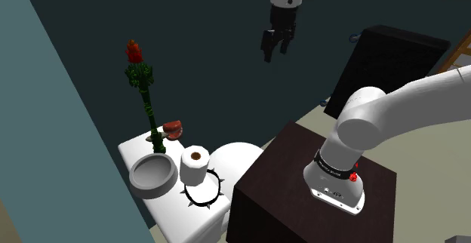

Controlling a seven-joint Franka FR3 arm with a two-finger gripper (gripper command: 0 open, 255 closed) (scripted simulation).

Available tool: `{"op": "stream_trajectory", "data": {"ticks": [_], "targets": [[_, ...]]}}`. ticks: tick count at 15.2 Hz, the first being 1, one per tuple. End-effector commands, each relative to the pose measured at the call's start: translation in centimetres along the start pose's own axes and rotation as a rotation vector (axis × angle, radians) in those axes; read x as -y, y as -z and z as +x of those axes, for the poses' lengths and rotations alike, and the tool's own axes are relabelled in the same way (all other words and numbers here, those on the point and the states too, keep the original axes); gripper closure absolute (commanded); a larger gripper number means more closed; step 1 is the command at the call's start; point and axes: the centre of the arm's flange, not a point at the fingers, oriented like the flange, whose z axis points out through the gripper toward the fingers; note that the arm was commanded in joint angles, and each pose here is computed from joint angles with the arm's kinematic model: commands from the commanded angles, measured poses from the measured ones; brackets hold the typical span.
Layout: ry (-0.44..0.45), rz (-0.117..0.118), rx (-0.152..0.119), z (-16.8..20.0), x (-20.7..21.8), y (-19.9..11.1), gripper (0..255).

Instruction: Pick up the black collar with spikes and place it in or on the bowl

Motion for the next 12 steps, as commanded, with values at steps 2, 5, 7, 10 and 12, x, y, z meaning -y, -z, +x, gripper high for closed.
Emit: {"op": "stream_trajectory", "data": {"ticks": [2, 5, 7, 10, 12], "targets": [[-0.003, 0.003, 0.001, 0.0, 0.7, -1.1, 0], [-0.010, 0.011, 0.005, -0.1, 3.0, -4.3, 0], [-0.015, 0.016, 0.007, -0.1, 4.4, -6.4, 0], [-0.023, 0.024, 0.011, -0.1, 6.7, -9.5, 0], [-0.028, 0.029, 0.014, -0.1, 8.2, -11.6, 0]]}}
